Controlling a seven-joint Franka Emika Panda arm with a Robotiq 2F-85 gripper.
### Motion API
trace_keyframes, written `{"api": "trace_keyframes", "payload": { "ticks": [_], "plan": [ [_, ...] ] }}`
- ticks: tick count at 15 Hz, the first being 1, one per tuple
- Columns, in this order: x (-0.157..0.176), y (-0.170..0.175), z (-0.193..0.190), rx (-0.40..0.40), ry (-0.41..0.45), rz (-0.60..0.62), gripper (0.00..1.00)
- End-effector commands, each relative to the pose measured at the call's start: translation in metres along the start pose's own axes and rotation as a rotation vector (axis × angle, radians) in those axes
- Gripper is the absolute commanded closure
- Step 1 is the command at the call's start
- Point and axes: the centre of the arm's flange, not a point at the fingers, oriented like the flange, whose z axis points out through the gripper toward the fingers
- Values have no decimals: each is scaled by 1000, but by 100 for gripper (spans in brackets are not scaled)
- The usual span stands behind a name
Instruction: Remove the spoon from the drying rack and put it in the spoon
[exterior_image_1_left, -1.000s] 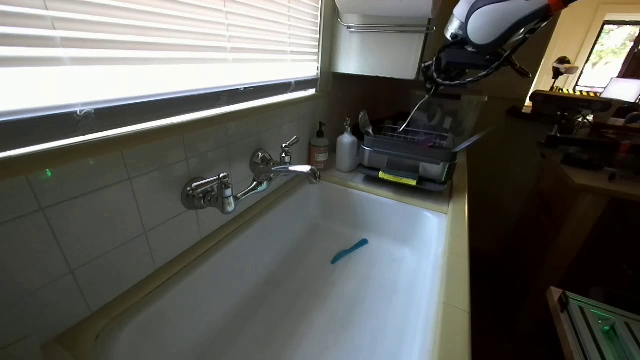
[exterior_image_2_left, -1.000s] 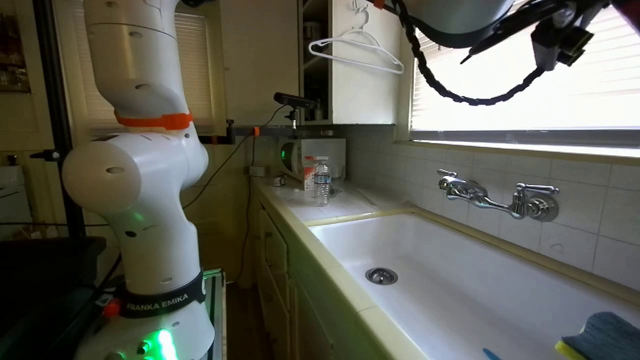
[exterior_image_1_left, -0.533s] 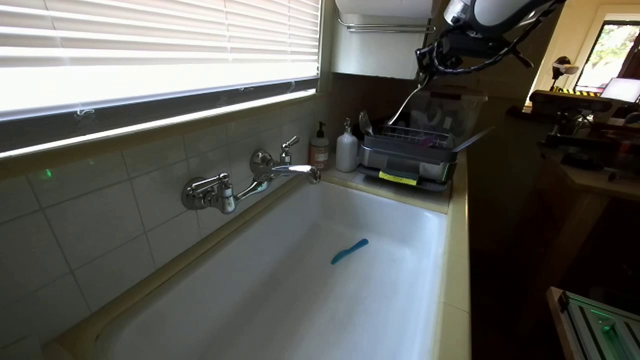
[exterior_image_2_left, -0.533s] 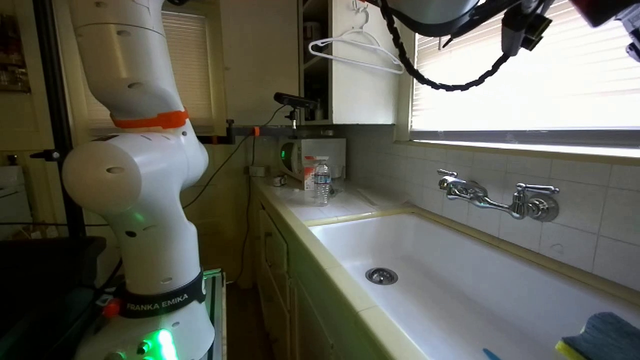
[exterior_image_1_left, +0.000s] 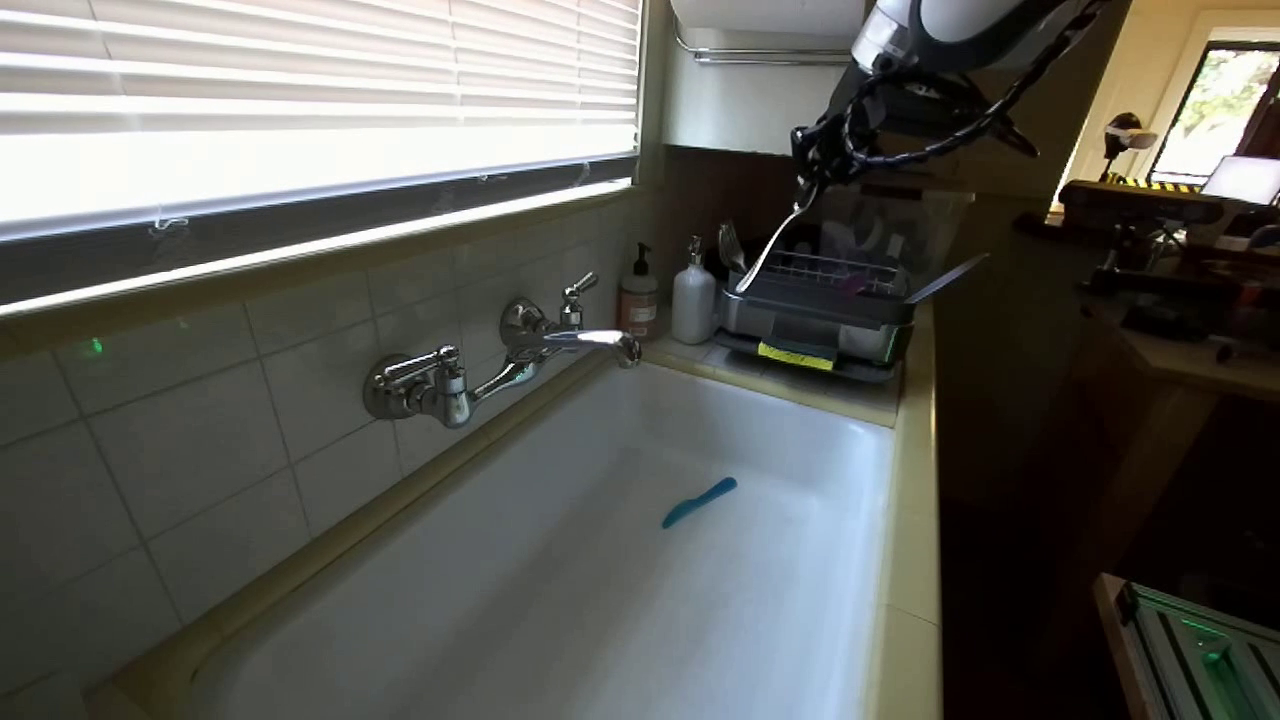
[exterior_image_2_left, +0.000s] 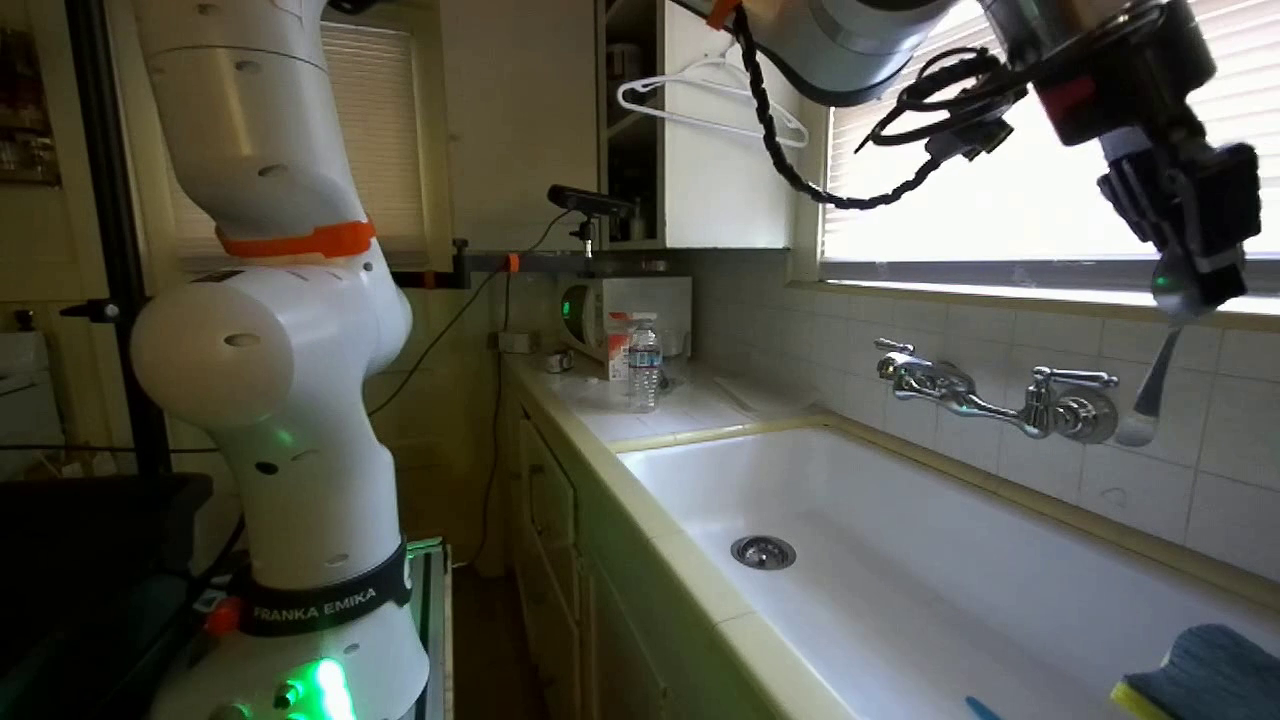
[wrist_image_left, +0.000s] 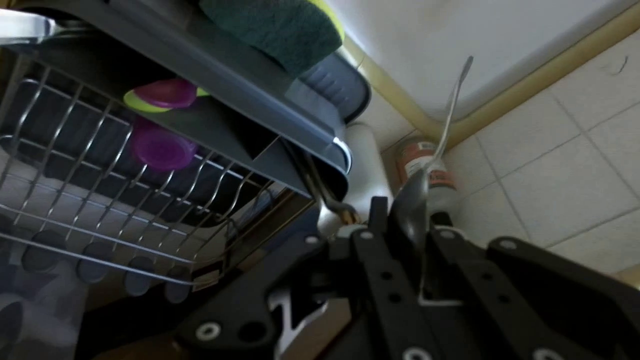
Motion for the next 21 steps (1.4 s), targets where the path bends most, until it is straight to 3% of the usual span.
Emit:
{"api": "trace_keyframes", "payload": {
  "ticks": [1,8,21],
  "plan": [
    [-18,-17,21,32,-89,-69,97],
    [-45,-47,80,34,-232,-161,97],
    [-88,-102,150,38,-357,-312,97]
  ]
}}
